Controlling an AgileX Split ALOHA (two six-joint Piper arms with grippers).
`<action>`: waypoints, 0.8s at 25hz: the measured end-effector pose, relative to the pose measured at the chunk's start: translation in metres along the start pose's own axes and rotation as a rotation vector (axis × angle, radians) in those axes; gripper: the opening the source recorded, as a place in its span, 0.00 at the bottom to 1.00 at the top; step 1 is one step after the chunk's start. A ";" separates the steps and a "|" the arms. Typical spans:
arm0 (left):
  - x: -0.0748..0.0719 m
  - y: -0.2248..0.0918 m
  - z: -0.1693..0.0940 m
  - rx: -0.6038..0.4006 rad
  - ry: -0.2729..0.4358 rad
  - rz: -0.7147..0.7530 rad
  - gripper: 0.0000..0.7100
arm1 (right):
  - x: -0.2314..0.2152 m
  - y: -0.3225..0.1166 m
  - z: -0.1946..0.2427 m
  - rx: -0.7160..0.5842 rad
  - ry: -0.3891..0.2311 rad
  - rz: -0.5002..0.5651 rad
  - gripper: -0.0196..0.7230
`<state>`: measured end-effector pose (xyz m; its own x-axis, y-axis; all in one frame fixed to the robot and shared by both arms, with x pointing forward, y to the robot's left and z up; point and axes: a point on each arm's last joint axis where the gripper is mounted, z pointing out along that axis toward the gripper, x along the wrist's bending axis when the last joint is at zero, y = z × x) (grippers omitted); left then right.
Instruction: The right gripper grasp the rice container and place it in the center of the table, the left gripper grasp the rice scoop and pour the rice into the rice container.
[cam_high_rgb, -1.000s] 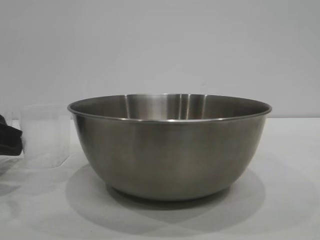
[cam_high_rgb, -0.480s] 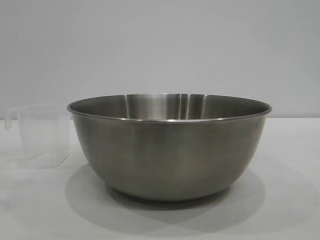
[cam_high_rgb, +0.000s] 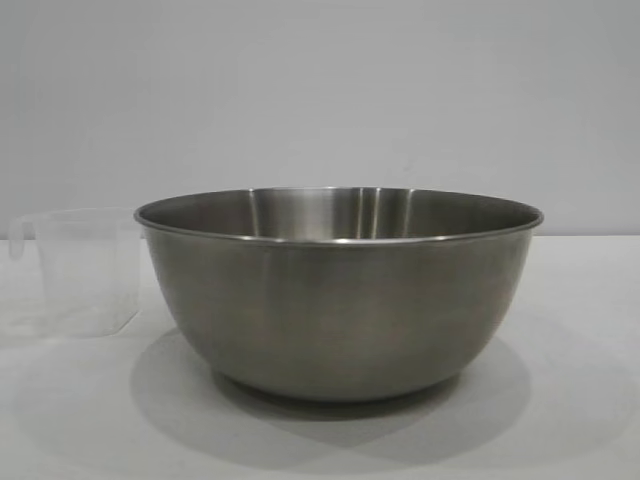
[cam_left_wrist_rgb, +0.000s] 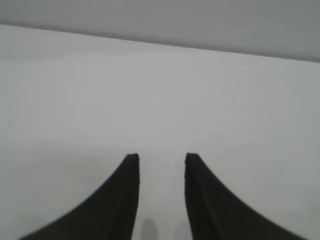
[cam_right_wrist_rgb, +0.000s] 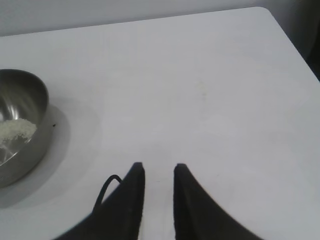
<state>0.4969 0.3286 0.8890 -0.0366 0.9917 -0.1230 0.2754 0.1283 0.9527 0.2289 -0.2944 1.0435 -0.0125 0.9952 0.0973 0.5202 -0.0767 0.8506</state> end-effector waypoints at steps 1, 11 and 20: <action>0.000 0.005 0.001 -0.016 -0.012 0.009 0.26 | 0.000 0.000 0.000 0.000 0.000 0.000 0.22; -0.022 0.100 -0.058 -0.131 -0.063 0.162 0.26 | 0.000 0.000 0.000 0.000 0.001 0.000 0.22; -0.043 0.132 -0.141 -0.158 -0.096 0.138 0.26 | 0.000 0.000 0.000 0.000 0.001 0.000 0.22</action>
<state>0.3990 0.3027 1.0592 0.0847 0.9964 -0.0069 0.1176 -0.0031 0.9931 0.2289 -0.2944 1.0435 -0.0129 0.9951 0.0979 0.5203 -0.0770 0.8505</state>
